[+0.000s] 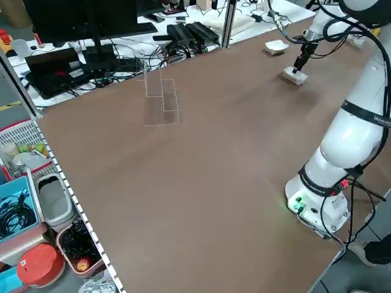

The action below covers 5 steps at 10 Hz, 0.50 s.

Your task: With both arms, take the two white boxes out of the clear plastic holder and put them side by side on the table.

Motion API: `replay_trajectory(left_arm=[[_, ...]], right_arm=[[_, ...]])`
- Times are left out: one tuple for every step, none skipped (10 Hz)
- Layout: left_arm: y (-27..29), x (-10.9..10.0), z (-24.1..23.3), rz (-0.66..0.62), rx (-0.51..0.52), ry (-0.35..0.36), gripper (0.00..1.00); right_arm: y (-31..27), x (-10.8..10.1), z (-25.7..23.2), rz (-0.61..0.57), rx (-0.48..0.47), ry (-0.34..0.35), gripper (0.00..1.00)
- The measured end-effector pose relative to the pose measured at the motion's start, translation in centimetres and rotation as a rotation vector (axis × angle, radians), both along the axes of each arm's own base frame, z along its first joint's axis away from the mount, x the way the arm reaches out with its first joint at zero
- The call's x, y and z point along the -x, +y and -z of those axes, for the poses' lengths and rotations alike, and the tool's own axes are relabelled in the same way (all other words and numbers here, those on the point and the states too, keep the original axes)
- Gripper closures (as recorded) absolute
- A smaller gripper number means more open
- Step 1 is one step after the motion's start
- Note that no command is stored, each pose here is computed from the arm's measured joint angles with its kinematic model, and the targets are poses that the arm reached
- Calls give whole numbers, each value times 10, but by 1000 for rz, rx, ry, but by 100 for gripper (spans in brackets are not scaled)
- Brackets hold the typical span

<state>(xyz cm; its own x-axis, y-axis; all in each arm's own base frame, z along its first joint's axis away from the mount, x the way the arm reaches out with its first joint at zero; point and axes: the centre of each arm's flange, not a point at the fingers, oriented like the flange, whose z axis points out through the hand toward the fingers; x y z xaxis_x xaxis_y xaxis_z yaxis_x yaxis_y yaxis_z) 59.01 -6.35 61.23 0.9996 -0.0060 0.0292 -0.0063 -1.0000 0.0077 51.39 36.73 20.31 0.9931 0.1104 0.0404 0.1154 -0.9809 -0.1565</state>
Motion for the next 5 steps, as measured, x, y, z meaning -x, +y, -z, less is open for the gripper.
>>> replay_trajectory(left_arm=[[0, 0, 0, 1, 0, 0, 0], [-1, 0, 0, 1, 0, 0, 0], [-2, 0, 0, 3, 0, 0, 0], [-4, 1, 0, 7, 1, 0, 0], [-6, 1, 0, 11, 1, 0, 0]], right_arm=[[0, 0, 0, 0, -1, -4, 35], [0, -1, -1, 0, -2, -8, 43], [0, -1, -1, -1, -3, -12, 46], [0, -1, -1, -1, -3, -15, 60], [-1, -2, -1, 0, -4, -22, 66]])
